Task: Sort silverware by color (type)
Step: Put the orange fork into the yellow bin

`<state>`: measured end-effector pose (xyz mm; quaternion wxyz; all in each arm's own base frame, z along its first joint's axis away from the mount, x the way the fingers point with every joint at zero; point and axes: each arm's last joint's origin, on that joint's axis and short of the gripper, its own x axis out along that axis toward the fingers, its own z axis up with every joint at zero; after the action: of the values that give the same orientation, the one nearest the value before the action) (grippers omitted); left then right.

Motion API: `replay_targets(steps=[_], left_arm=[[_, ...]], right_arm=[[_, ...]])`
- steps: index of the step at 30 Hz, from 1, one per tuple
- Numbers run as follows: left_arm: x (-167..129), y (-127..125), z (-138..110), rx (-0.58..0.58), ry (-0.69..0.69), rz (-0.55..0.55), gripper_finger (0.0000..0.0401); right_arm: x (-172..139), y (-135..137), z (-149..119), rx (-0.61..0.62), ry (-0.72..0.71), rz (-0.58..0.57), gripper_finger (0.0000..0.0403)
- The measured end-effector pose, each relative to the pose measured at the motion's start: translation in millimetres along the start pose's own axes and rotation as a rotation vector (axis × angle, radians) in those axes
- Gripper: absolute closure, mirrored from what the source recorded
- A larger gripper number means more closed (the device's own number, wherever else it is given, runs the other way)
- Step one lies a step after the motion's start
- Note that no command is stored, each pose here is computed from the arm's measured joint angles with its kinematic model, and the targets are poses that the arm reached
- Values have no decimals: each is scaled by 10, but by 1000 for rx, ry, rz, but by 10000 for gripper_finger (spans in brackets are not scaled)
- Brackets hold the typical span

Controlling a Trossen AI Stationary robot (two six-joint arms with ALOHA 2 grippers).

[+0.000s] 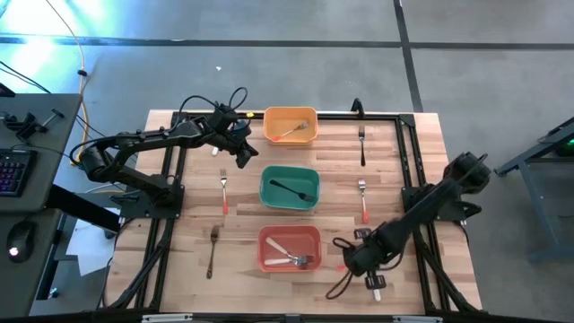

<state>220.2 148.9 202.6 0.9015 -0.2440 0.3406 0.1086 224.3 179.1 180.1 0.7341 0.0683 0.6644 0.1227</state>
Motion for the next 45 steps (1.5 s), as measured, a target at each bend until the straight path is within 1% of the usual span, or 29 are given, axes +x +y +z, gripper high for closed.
replay_targets(steps=[3,5,9,13,19,24,27,30,32,36,38,41,45], left_arm=[[0,1,0,0,0,0,401],[0,1,1,1,-1,0,401],[-1,1,2,3,-2,0,401],[-1,0,11,8,-10,0,401],[-2,0,18,11,-18,3,401],[-2,0,43,18,-42,10,401],[-3,4,53,21,-52,25,401],[-4,10,60,8,-62,45,401],[-4,12,61,5,-63,51,401],[-5,14,61,-14,-64,57,401],[-5,16,62,-20,-65,62,401],[-5,19,62,-20,-67,76,401],[-5,20,62,-20,-67,78,401]], right_arm=[[-217,-103,-18,71,-23,3,402],[-388,-192,-31,116,-40,-13,402],[-775,-402,-23,150,-75,-97,402],[-1127,-703,82,171,-136,-191,403],[-1573,-1320,323,203,-306,-328,403],[-1938,-1898,396,211,-464,-447,403],[-2083,-2268,459,207,-509,-547,403],[-2169,-2637,588,207,-528,-602,403],[-2194,-2888,687,231,-537,-580,403],[-2141,-3371,878,333,-545,-455,403],[-2090,-3585,962,383,-530,-413,403],[-1982,-3819,1092,420,-483,-379,403],[-1839,-4029,1282,467,-451,-346,403]])
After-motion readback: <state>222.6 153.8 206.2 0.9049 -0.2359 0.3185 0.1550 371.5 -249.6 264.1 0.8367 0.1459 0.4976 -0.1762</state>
